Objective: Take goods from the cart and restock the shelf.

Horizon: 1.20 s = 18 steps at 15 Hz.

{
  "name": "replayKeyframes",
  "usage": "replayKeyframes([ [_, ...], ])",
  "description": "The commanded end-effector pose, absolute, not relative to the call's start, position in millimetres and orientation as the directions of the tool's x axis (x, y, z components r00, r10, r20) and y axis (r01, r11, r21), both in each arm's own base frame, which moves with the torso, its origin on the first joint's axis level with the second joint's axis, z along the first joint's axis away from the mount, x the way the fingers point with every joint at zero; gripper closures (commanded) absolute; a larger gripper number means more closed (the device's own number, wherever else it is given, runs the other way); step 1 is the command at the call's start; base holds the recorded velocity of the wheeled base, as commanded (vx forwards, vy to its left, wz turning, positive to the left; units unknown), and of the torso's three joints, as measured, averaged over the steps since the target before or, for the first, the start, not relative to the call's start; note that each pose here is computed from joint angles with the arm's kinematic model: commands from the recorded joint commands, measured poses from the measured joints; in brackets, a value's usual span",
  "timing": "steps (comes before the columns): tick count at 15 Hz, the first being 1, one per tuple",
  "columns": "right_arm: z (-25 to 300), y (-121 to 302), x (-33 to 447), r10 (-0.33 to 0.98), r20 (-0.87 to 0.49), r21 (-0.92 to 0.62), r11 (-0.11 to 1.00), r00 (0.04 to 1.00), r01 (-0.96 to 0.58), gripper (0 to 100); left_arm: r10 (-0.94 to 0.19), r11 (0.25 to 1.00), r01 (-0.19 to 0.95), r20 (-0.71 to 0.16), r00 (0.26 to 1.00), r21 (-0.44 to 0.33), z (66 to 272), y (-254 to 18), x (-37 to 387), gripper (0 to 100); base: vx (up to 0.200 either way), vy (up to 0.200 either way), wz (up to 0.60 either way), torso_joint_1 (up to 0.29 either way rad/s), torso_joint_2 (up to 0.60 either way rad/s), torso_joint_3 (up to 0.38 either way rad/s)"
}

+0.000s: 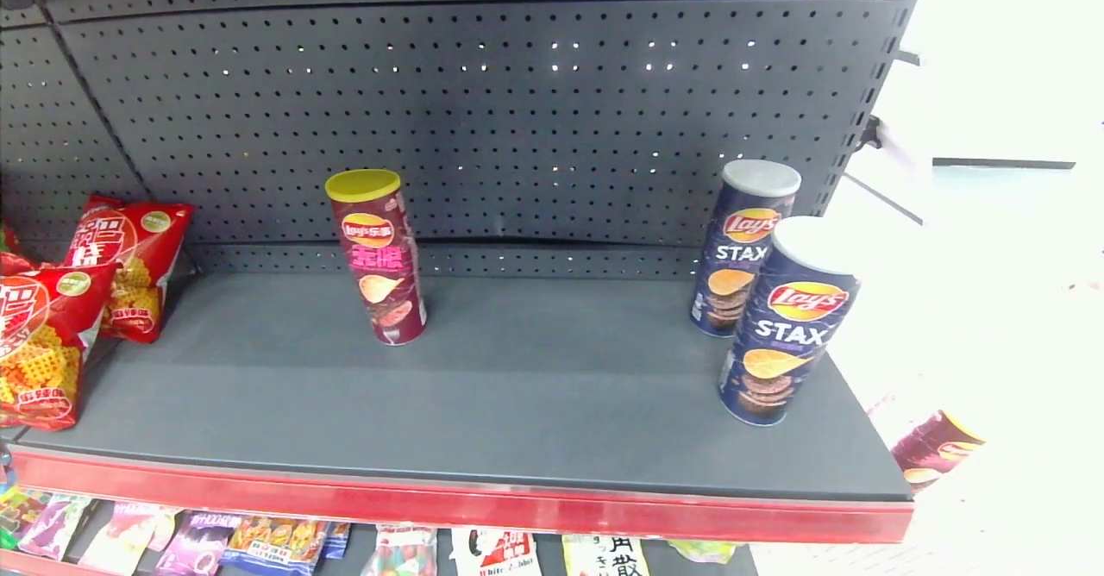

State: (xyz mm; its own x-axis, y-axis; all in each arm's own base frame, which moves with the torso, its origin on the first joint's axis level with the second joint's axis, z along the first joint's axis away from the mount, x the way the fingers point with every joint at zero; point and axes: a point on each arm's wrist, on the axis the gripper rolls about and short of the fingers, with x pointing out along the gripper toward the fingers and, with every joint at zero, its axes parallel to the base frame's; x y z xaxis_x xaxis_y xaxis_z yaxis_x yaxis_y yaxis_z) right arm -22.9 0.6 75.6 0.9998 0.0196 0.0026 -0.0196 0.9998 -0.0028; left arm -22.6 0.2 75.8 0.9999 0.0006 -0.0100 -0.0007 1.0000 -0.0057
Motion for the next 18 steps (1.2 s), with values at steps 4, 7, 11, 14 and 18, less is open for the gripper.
replayKeyframes([
  [4,75.6,0.6,-22.8,0.02,0.002,-0.003,1.0,1.0,-0.02,0,0.002,1.0,-0.002,-0.011,1.0,-0.006,75.7,0.2,-22.6,0,0.0,-0.2,0.0,0.0,0.0,0.005],
  [7,75.6,0.6,-22.8,0.02,0.002,-0.003,1.0,1.0,-0.02,0,0.002,1.0,-0.002,-0.011,1.0,-0.006,75.7,0.2,-22.6,0,0.0,-0.2,0.0,0.002,0.0,0.004],
  [11,75.6,0.6,-22.8,0.02,0.002,-0.003,1.0,1.0,-0.02,0,0.002,1.0,-0.002,-0.011,1.0,-0.006,75.7,0.2,-22.6,0,0.0,-0.2,0.0,0.001,0.0,-0.001],
  [14,75.6,0.6,-22.8,0.02,0.002,-0.003,1.0,1.0,-0.02,0,0.002,1.0,-0.002,-0.011,1.0,-0.006,75.7,0.2,-22.6,0,0.0,-0.2,0.0,0.004,0.0,-0.001],
  [18,75.6,0.6,-22.8,0.02,0.002,-0.003,1.0,1.0,-0.02,0,0.002,1.0,-0.002,-0.009,1.0,-0.006,75.8,0.2,-22.6,0,0.0,-0.2,0.0,0.002,0.0,0.0],
])
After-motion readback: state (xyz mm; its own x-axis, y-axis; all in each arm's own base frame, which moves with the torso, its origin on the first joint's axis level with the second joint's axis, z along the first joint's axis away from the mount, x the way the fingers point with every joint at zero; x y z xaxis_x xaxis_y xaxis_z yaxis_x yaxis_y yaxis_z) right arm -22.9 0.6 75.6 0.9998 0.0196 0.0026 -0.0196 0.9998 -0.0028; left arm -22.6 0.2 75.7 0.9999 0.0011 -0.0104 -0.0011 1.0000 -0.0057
